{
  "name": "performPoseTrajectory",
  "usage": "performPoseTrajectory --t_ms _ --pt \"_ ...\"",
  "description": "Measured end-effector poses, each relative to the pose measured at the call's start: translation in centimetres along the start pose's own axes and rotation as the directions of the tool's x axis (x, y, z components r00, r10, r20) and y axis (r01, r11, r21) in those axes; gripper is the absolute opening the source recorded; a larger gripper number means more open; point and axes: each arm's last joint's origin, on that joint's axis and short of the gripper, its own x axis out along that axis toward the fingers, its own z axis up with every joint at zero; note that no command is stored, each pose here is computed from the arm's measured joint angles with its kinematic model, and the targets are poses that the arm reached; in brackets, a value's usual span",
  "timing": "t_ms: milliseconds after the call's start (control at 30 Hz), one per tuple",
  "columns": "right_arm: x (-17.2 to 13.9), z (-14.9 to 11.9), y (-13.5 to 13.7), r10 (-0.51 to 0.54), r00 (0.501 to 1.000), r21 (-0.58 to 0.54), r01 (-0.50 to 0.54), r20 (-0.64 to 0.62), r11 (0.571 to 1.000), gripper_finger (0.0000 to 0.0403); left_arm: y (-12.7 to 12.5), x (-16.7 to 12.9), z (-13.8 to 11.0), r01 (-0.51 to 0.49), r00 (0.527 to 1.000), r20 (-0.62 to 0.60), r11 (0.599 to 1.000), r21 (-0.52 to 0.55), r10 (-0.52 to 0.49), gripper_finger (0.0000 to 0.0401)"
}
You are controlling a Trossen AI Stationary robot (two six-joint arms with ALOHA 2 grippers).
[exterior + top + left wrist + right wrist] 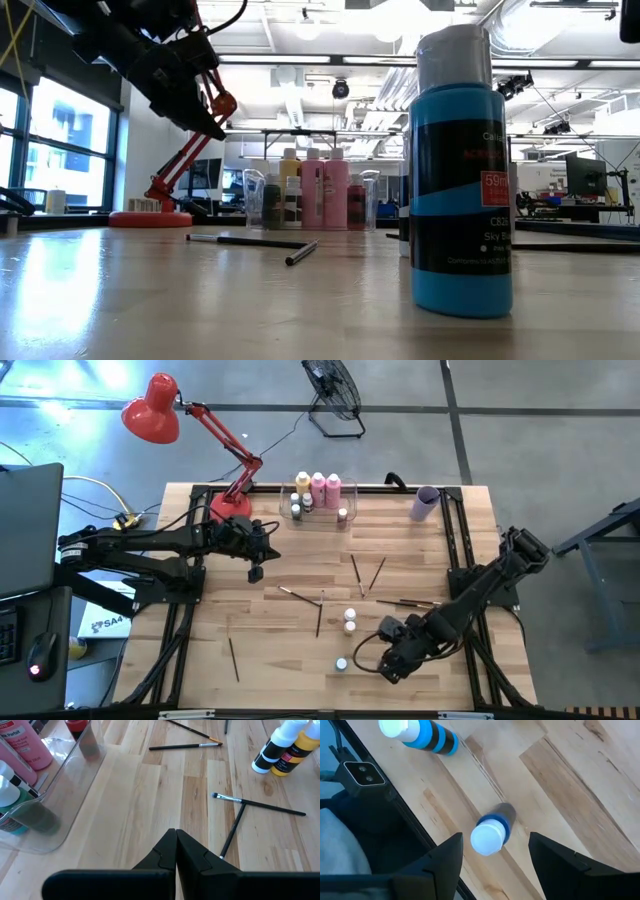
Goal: Pick & Place Paint Supplies
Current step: Put the small blue paint bottle into the transparent bin
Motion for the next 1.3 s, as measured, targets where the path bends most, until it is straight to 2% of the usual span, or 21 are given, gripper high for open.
performPoseTrajectory --t_ms 333,767,967,1200,1300 --pt "1.7 -0.1 0.1 -0.056 0.998 -0.028 0.056 -0.006 0.998 0.0217 0.0 0.0 0.1 0.003 1.000 0.006 1.000 -0.001 -0.003 0.0000" --pt "2.2 -0.1 0.3 -0.054 0.998 -0.030 0.053 -0.022 0.998 0.0217 0.0 0.0 0.1 0.002 1.000 0.008 1.000 0.002 -0.002 0.0000" --pt "2.2 -0.1 0.2 -0.054 0.998 -0.077 0.052 -0.025 0.996 0.0217 0.0 0.0 0.1 -0.002 1.000 0.007 1.000 0.002 0.002 0.0000" --pt "2.3 0.9 0.1 -0.022 0.991 -0.070 0.013 -0.133 0.997 0.0217 0.0 0.0 0.1 -0.002 1.000 0.008 1.000 0.002 0.002 0.0000" --pt "2.3 1.6 0.0 -0.023 0.992 -0.100 0.010 -0.128 0.995 0.0217 0.0 0.0 0.1 -0.002 1.000 0.008 1.000 0.002 0.002 0.0000"
